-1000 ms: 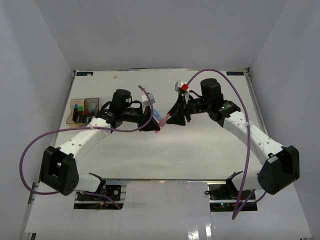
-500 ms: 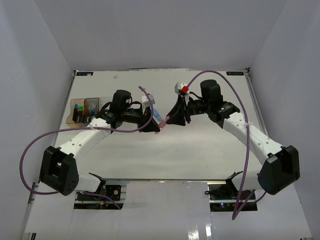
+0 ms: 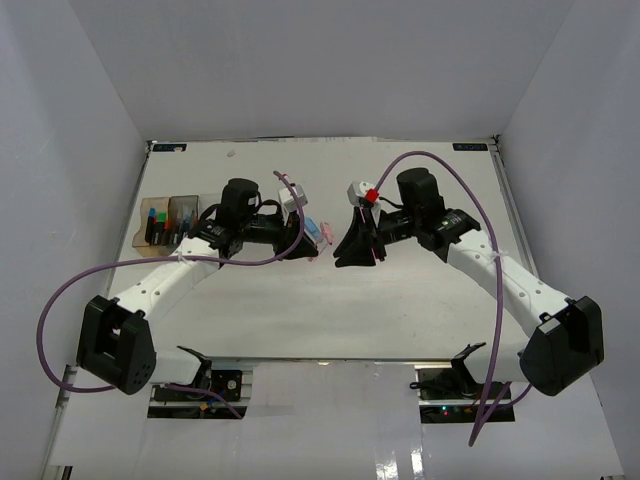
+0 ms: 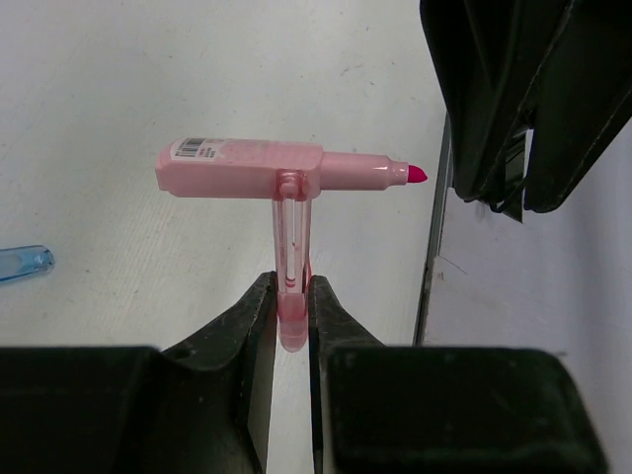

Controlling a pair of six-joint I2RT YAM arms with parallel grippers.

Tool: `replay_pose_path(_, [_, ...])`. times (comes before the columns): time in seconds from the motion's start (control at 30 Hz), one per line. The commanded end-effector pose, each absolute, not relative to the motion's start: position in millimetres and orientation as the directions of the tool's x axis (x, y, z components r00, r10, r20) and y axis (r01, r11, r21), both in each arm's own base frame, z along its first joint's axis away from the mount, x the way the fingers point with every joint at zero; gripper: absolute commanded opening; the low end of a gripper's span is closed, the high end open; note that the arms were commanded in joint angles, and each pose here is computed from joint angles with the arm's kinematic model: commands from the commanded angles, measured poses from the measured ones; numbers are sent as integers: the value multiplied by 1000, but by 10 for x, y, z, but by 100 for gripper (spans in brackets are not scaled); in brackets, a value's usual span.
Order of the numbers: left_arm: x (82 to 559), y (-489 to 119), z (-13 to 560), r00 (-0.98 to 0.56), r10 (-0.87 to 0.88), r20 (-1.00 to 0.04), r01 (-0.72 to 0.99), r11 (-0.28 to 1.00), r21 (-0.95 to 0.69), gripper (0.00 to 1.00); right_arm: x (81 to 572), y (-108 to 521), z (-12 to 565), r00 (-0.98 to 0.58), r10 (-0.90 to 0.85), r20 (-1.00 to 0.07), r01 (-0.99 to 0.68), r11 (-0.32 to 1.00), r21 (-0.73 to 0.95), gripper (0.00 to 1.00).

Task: Sort the stationery into containers
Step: Close the pen cap on the pen.

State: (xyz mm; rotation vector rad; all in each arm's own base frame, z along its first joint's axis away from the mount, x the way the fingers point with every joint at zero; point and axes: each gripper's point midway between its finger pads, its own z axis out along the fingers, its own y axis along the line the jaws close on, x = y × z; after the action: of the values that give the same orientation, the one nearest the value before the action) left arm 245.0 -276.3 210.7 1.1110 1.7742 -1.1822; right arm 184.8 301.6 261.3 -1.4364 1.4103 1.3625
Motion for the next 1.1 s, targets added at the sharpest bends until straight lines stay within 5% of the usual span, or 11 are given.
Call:
replay_pose_path(0.0, [2456,-2740,2229,-307,244,-920,943,208,-260,0,1654,2961,2695,-128,-225,-966,-950,-252,184,35])
replay_pose_path(0.43, [2446,-2722,2249,-267,242,-933,954,204,-220,0,1920,2970,2729,-97,-262,-960,-986,-110,129,41])
replay_pose_path(0.7, [2433,-2706,2253,-240,245,-939,961,199,-193,0,1931,3057,2938,-74,-205,-976,-982,-157,108,52])
replay_pose_path(1.07, [2421,-2703,2277,-230,243,-942,963,195,-185,0,1933,3192,2892,-94,-213,-973,-971,-196,136,54])
